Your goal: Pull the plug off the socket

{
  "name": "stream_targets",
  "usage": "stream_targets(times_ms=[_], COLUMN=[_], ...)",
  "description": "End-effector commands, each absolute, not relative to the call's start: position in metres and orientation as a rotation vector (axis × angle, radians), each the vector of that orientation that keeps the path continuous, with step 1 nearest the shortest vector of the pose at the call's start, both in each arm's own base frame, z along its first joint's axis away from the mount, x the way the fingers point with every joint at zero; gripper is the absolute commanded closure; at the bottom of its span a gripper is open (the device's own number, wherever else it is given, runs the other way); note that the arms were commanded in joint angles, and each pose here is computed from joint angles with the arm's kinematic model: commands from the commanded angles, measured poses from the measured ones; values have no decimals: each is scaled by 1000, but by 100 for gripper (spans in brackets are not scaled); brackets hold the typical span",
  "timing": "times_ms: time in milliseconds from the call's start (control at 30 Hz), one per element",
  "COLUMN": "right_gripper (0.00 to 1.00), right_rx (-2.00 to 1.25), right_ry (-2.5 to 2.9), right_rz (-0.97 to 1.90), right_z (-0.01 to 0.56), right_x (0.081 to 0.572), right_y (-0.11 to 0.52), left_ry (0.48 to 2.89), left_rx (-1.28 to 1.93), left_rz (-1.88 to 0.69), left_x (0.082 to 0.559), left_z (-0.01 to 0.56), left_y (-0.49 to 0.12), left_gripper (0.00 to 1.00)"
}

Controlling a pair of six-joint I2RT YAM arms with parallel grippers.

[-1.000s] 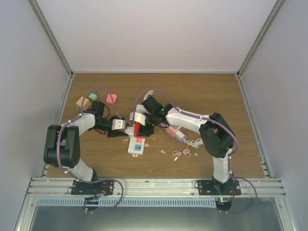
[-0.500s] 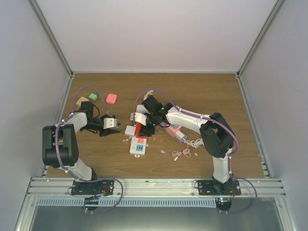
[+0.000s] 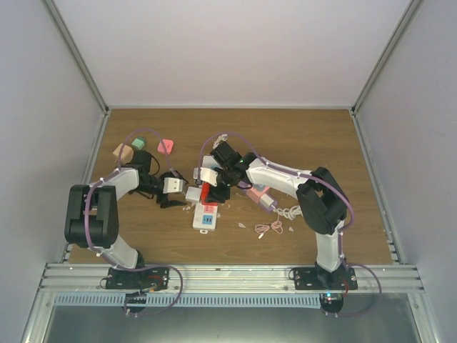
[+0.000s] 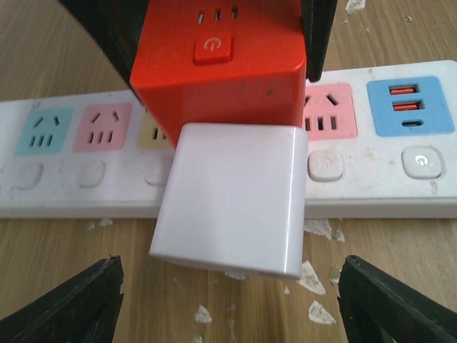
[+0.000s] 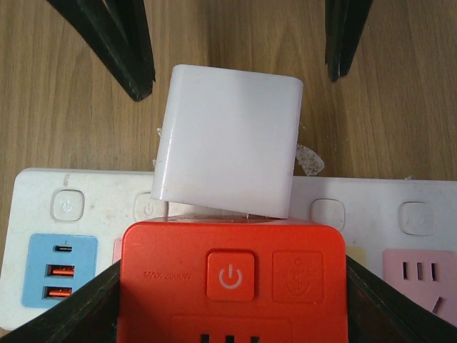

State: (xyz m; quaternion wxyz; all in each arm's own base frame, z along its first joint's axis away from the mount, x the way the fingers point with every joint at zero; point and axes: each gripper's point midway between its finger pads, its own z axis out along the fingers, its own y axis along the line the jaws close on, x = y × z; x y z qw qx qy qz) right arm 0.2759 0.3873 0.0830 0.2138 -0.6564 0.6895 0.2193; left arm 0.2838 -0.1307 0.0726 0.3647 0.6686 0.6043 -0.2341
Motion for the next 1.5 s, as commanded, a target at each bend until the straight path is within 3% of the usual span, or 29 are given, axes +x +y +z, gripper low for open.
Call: stream_targets(times_ms=[0, 233, 400, 567, 700, 1467], right_gripper=[93, 93, 93, 93, 94, 96], right_rx=[-1902, -1900, -1900, -1901, -1903, -1906], right_ry=[2015, 2015, 2013, 2017, 2026, 2096], right_rz=[637, 641, 638, 634, 634, 630], right_z=[61, 62, 64, 63, 60, 50], right_x=[254, 254, 254, 253, 252, 249], right_y=[372, 373, 372, 371, 369, 364], left_ry=[1519, 1508, 1536, 1535, 1549, 1694], left_rx=[1742, 1782, 1806, 1799, 1772, 1680], left_rz=[-571, -604, -564, -558, -553, -377], left_x=[289, 282, 285, 285, 287, 301], left_z=[74, 71, 62, 63, 65, 67], left_y=[-144, -159, -154, -152, -145, -58], left_gripper=[18, 29, 30, 51, 61, 70])
